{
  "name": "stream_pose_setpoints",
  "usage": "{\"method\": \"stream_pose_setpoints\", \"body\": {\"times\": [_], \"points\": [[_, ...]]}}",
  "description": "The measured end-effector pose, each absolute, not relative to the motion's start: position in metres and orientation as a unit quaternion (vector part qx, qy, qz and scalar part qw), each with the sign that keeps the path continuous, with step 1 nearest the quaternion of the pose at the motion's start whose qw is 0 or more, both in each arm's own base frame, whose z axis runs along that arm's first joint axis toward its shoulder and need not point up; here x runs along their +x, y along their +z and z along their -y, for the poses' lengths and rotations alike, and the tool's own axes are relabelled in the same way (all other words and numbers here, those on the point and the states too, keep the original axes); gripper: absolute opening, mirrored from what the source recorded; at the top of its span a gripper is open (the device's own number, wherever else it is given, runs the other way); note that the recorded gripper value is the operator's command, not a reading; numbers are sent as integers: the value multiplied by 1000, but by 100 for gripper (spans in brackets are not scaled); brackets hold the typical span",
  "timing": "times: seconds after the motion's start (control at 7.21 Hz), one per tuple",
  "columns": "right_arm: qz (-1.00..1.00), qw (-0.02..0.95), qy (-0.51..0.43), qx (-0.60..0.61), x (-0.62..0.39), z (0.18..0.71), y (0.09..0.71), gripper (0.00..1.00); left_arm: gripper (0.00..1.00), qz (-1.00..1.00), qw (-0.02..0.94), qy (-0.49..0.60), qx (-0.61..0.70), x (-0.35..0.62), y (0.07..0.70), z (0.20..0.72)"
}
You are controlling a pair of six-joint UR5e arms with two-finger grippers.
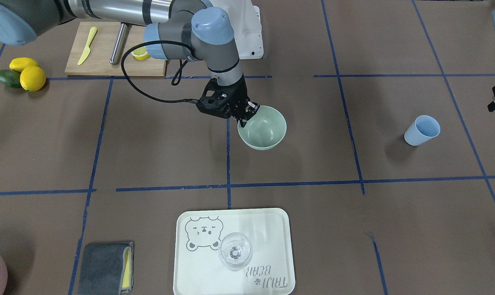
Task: Pour ice into bowl
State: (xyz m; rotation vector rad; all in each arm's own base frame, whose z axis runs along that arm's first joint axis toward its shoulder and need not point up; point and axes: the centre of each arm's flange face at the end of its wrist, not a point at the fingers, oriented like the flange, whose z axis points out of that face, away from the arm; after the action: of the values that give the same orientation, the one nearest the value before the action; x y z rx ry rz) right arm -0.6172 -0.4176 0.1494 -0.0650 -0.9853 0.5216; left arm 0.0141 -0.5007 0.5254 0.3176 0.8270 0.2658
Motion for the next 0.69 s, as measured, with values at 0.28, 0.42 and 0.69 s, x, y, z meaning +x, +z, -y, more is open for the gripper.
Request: {"method": "stream_pose_setpoints", "body": {"times": [0.28,0.42,0.69], "points": [[448,860,242,-33,-647,409,169,99,100,-400,896,124,145,17,530,502],[444,863,240,-34,-654,406,174,100,100,-403,898,115,134,24,532,503],[463,853,240,-30,-640,410,160,100,100,-409,893,131,132,56,537,500]]}}
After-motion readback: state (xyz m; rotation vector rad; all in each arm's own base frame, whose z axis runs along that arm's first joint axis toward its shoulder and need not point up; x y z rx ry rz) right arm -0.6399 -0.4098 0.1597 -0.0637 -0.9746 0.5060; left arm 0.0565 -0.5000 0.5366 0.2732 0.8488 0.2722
